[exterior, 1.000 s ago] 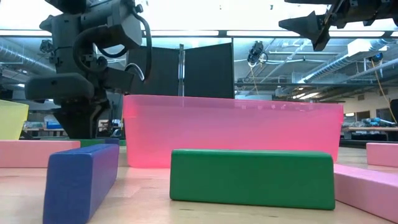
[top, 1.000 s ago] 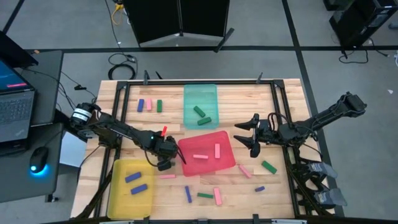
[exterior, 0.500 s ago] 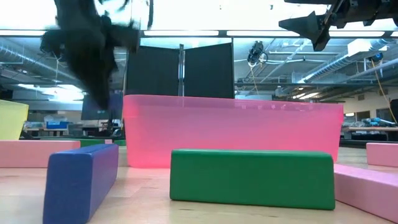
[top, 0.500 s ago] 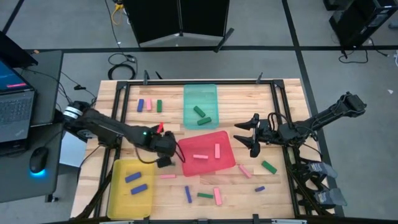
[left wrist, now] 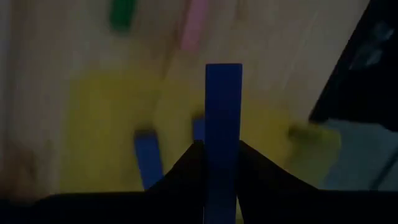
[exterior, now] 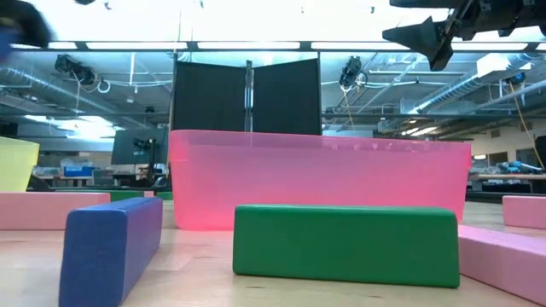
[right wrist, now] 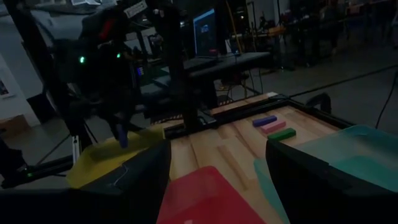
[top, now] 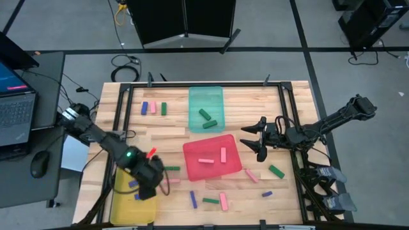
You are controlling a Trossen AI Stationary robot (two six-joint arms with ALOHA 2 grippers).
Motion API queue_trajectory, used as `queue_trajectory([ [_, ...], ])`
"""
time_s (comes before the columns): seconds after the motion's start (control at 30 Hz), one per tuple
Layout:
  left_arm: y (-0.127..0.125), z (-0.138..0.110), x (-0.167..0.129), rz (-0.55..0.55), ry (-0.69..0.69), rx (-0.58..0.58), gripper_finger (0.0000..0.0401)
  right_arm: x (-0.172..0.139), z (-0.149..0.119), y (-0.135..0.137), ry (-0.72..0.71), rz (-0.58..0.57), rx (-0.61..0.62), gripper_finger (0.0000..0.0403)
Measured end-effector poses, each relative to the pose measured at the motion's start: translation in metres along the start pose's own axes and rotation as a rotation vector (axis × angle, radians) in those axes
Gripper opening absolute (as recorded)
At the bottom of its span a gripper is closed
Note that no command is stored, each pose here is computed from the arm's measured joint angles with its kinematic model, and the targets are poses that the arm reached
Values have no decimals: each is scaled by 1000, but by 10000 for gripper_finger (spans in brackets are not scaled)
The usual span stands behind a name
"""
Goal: Sort blocks
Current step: Put the blue block into the yellow bin, then put the pink block into the pink bin
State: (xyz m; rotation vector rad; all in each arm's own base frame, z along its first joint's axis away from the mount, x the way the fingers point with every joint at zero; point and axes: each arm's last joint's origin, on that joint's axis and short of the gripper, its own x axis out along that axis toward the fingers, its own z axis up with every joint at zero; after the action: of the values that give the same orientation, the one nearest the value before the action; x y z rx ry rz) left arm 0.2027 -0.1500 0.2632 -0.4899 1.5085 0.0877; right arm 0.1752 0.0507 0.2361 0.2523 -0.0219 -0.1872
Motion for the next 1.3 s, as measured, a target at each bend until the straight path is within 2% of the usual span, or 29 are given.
queue_trajectory([
  [0.13,-1,-26,17,45,119,-108,63,0,0,0,0,0,-12,274],
  [0.3,2,-47,33,110,171,-200,69,0,0,0,0,1,-18,274],
  [0.53,2,-52,37,152,89,-203,171,0,0,0,2,11,-13,274],
  [0.67,-5,-48,28,126,11,-173,189,0,-2,0,24,6,-8,274],
  [0.77,-16,-42,14,85,-130,-124,187,3,-4,3,123,-15,-2,274],
  [0.9,-30,-30,-9,67,-425,-25,180,9,-10,13,262,-35,-38,274],
  [1.03,-33,-21,-25,142,-699,-12,181,19,-10,29,414,-51,-33,274],
  [1.17,-28,-10,-29,214,-834,-39,183,21,-17,47,658,-125,-53,274],
  [1.3,-26,3,-29,278,-919,-38,183,16,-21,64,829,-216,-43,274],
])
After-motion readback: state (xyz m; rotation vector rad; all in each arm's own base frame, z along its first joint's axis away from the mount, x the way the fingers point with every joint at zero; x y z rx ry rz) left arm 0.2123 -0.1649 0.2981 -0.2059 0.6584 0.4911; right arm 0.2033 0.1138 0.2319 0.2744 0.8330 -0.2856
